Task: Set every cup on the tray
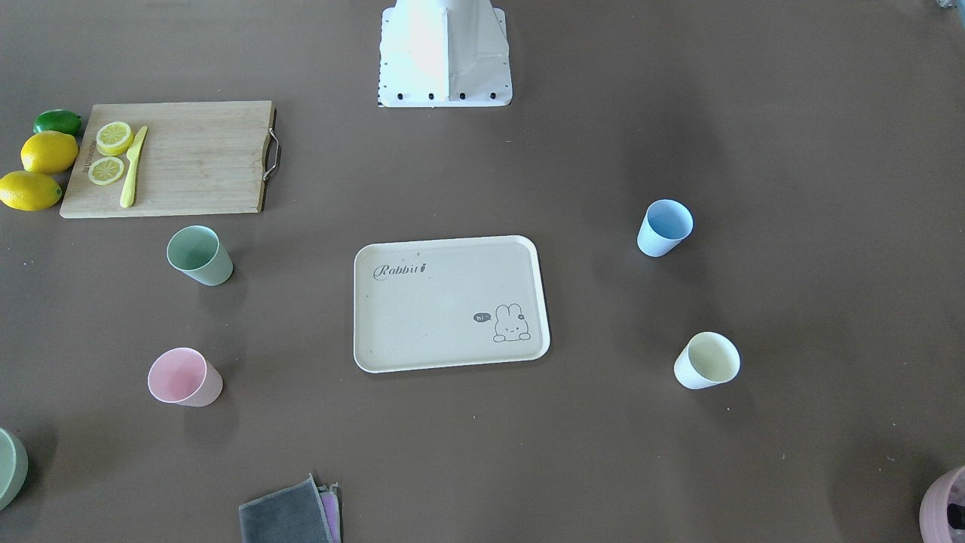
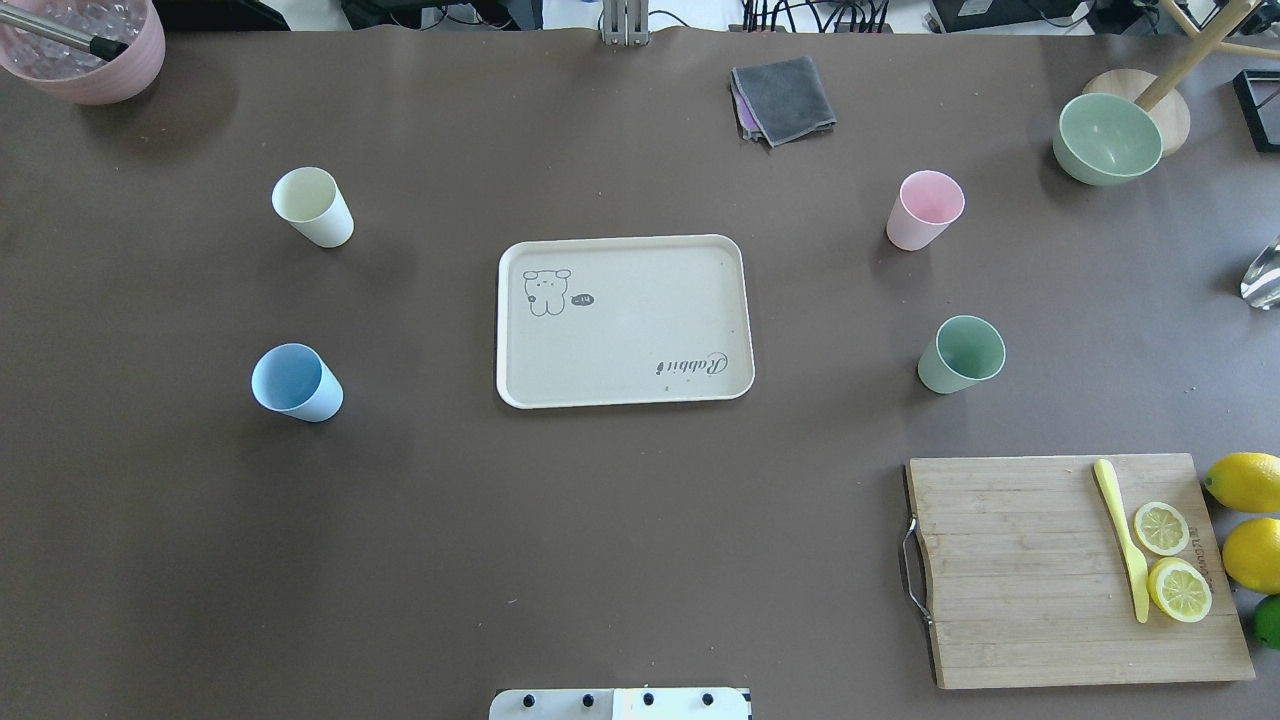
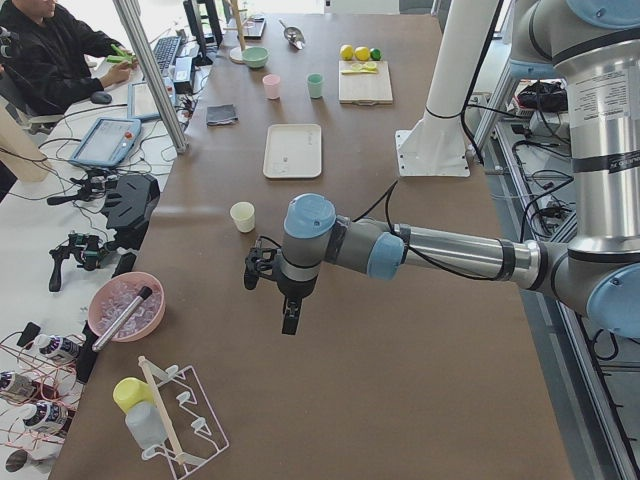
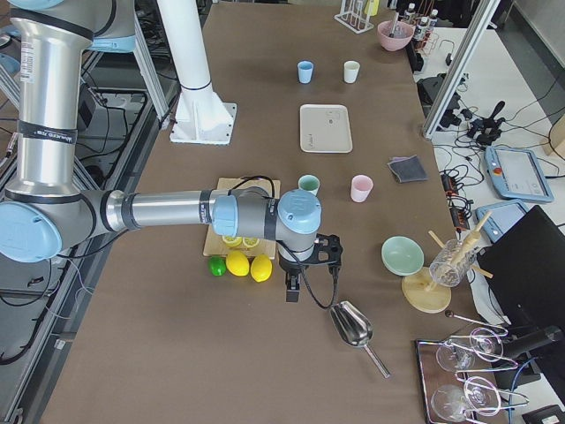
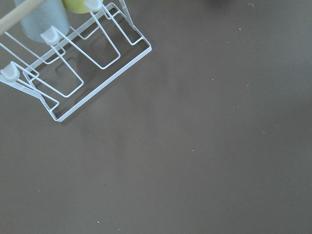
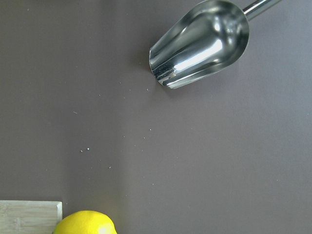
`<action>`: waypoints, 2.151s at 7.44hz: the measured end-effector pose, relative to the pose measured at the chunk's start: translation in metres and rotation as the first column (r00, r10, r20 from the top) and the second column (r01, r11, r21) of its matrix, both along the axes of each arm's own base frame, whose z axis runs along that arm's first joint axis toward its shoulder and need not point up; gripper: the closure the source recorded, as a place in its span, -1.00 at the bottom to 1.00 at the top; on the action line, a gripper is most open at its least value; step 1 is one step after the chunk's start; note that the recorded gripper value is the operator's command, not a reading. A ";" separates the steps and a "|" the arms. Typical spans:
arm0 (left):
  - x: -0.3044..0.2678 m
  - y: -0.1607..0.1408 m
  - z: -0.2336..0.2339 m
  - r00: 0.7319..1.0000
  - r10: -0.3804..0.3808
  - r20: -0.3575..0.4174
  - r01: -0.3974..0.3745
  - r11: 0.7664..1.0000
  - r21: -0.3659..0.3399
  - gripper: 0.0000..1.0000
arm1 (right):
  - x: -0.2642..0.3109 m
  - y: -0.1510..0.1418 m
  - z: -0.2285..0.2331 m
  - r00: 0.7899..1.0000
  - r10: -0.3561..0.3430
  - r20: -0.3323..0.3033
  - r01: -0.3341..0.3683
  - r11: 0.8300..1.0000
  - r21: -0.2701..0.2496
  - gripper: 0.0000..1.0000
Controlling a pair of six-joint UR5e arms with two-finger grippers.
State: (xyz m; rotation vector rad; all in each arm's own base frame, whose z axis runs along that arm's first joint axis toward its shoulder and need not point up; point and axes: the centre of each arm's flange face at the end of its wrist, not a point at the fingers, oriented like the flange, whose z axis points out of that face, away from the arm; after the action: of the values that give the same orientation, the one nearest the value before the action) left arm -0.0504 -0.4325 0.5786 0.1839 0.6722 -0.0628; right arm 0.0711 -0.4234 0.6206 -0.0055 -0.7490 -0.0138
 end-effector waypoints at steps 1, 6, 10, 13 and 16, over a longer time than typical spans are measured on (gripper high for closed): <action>0.000 0.000 -0.001 1.000 0.000 -0.001 0.000 1.000 -0.003 -0.97 | 0.000 0.000 -0.001 1.000 0.002 0.001 -0.002 1.000 0.000 -1.00; 0.003 -0.003 0.017 0.999 0.005 -0.032 -0.005 1.000 -0.008 -0.97 | 0.000 0.000 -0.003 1.000 0.003 0.003 -0.003 1.000 0.002 -1.00; 0.006 -0.005 0.020 0.998 0.035 -0.043 -0.035 0.999 -0.003 -0.97 | -0.001 0.003 -0.001 1.000 0.001 0.017 -0.001 1.000 0.000 -1.00; 0.008 -0.015 0.021 0.998 0.038 -0.044 -0.038 0.999 -0.005 -0.97 | -0.004 0.004 -0.003 0.999 -0.005 0.045 0.005 1.000 0.006 -1.00; 0.011 -0.021 0.019 0.996 0.045 -0.073 -0.046 0.999 -0.007 -0.97 | -0.005 0.004 -0.006 0.998 -0.002 0.068 0.001 1.000 0.007 -1.00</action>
State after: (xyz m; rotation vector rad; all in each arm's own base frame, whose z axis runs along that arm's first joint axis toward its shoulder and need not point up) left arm -0.0389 -0.4536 0.5978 0.1588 0.7489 -0.0288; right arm 0.0657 -0.4197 0.6141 0.0013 -0.8165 -0.0180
